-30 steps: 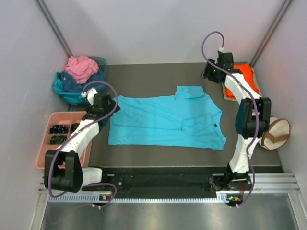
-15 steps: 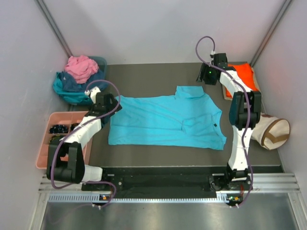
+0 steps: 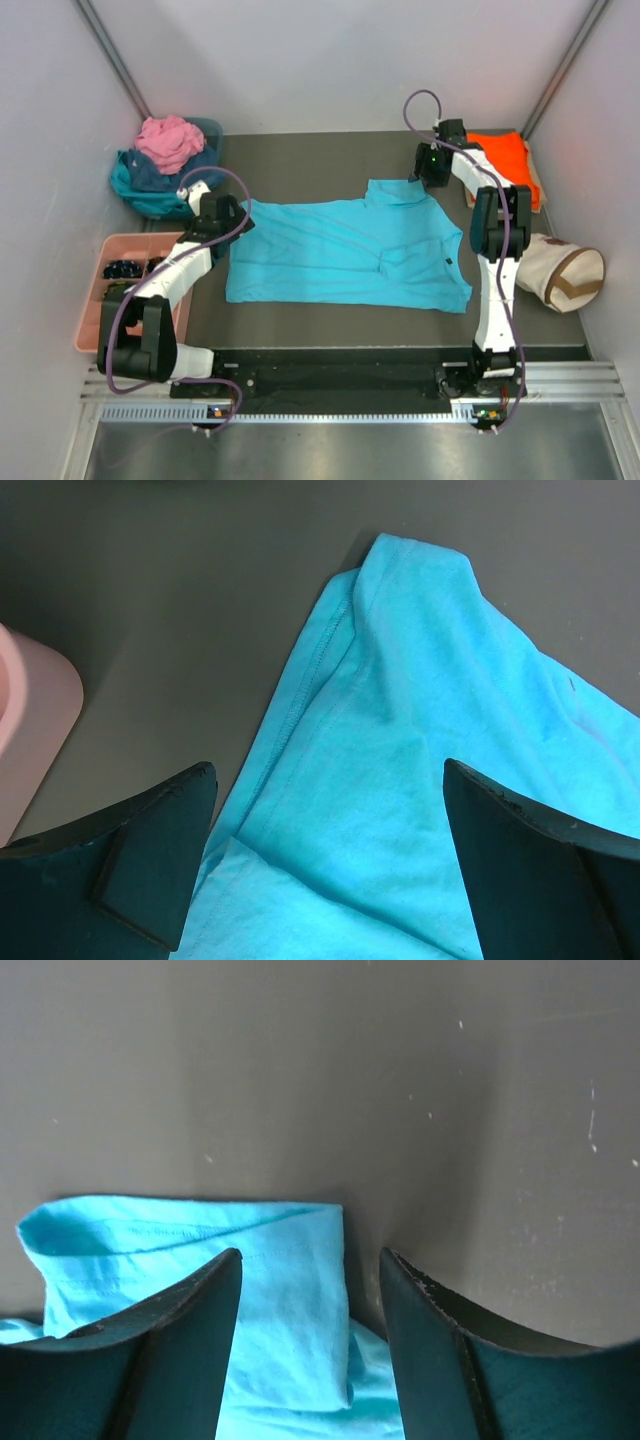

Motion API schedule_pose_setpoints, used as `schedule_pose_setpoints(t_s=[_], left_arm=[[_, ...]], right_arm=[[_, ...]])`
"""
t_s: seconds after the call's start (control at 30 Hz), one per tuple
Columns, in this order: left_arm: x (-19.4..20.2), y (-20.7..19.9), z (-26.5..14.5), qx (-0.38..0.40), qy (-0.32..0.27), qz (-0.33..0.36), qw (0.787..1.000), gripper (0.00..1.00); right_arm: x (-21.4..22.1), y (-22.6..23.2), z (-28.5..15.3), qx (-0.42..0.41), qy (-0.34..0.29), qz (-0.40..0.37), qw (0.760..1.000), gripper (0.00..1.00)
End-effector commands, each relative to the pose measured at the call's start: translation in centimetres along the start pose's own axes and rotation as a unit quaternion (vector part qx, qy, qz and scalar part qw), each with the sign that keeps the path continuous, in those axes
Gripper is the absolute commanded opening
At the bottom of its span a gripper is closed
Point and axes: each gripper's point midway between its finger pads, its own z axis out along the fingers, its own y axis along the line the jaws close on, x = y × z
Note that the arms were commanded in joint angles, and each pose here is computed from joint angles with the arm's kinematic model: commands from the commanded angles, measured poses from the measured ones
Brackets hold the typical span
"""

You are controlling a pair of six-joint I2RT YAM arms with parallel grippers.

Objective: Fold and stack the t-shirts
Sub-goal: Fold the tshirt

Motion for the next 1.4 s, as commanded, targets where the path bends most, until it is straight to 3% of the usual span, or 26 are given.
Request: schedule_pose_setpoints(t_s=[0.0, 0.47, 0.57, 0.7, 1.07, 1.37], left_arm=[[-1.3, -0.8, -0.7, 0.015, -0.020, -0.015, 1.000, 0.99], [-1.1, -0.3, -1.1, 0.011, -0.022, -0.017, 1.000, 0.99], [-1.1, -0.3, -1.0, 0.009, -0.021, -0.018, 1.000, 0.99], [-0.9, -0.1, -0.9, 0.006, -0.019, -0.018, 1.000, 0.99], [-3.9, -1.2, 0.9, -0.010, -0.058, -0.012, 0.998, 0.99], [-5.0, -2.9, 2.0, 0.000, -0.050, -0.004, 0.999, 0.99]], right_arm=[[-1.2, -0.2, -0.1, -0.005, -0.006, -0.001, 1.000, 0.57], [-0.3, 0.6, 0.5, -0.040, 0.018, 0.004, 0.999, 0.43], [0.0, 0.5, 0.7, -0.041, 0.024, 0.003, 0.999, 0.33], [-0.1, 0.5, 0.7, -0.042, 0.024, 0.003, 0.999, 0.00], [-0.8, 0.7, -0.5, -0.041, 0.000, 0.001, 0.999, 0.00], [-2.4, 1.8, -2.9, -0.054, -0.026, -0.005, 0.998, 0.00]])
